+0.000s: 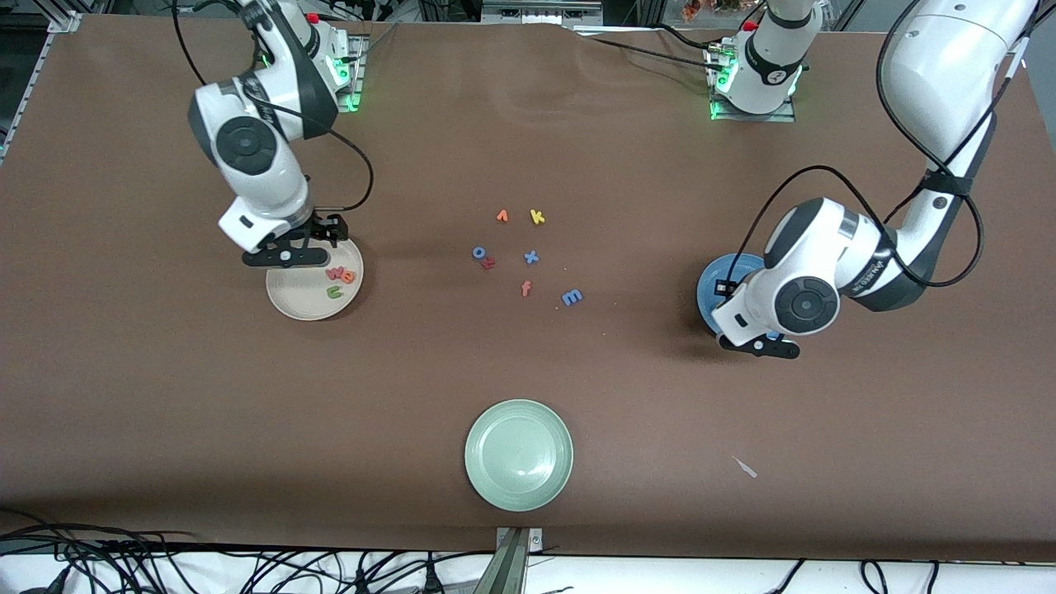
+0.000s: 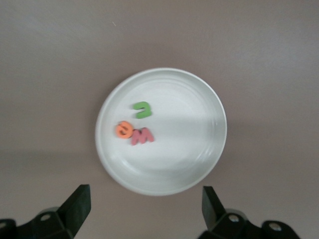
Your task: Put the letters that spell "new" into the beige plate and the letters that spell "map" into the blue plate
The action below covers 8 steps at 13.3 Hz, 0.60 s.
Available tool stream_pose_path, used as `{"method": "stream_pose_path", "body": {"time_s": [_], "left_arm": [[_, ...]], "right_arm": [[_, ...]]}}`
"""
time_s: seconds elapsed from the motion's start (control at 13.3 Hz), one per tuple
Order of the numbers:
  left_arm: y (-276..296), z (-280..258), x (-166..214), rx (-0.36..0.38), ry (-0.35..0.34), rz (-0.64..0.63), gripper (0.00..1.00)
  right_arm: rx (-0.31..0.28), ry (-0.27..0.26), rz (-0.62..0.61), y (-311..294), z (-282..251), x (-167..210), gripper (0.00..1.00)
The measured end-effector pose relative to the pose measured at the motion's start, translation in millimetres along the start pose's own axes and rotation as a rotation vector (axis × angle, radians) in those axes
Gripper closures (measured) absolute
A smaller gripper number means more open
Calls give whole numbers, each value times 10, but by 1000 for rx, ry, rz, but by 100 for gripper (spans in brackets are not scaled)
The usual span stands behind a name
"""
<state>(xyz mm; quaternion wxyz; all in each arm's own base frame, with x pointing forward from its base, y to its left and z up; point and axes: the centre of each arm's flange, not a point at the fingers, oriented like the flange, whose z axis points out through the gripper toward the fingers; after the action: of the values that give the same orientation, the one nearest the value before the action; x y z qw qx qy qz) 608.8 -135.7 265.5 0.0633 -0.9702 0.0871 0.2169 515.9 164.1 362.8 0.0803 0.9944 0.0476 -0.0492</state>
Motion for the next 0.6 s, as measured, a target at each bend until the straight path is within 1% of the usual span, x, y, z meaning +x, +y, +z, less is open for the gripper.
{"method": "stream_pose_path", "body": {"time_s": [0.08, 0.15, 0.23, 0.38, 0.45, 0.53, 0.6], "left_arm": [[-57, 79, 2, -3, -18, 24, 89], [-100, 142, 7, -7, -32, 40, 89], [-126, 184, 4, -8, -45, 50, 82], [-136, 187, -12, -4, -59, 53, 65], [-140, 154, -18, -3, -60, 51, 55], [-144, 103, -19, -2, -55, 46, 44], [-124, 40, -19, -3, -44, 26, 35]], "right_arm": [[25, -14, 3, 30, -332, 76, 1], [46, -18, 5, 57, -603, 124, 1], [62, -18, 2, 81, -793, 153, 1], [89, -26, -6, 216, -1008, 195, 1], [97, -32, -11, 356, -1072, 221, 1], [105, -38, -17, 520, -1130, 248, 1], [115, -40, -17, 699, -1187, 273, 1]]}}
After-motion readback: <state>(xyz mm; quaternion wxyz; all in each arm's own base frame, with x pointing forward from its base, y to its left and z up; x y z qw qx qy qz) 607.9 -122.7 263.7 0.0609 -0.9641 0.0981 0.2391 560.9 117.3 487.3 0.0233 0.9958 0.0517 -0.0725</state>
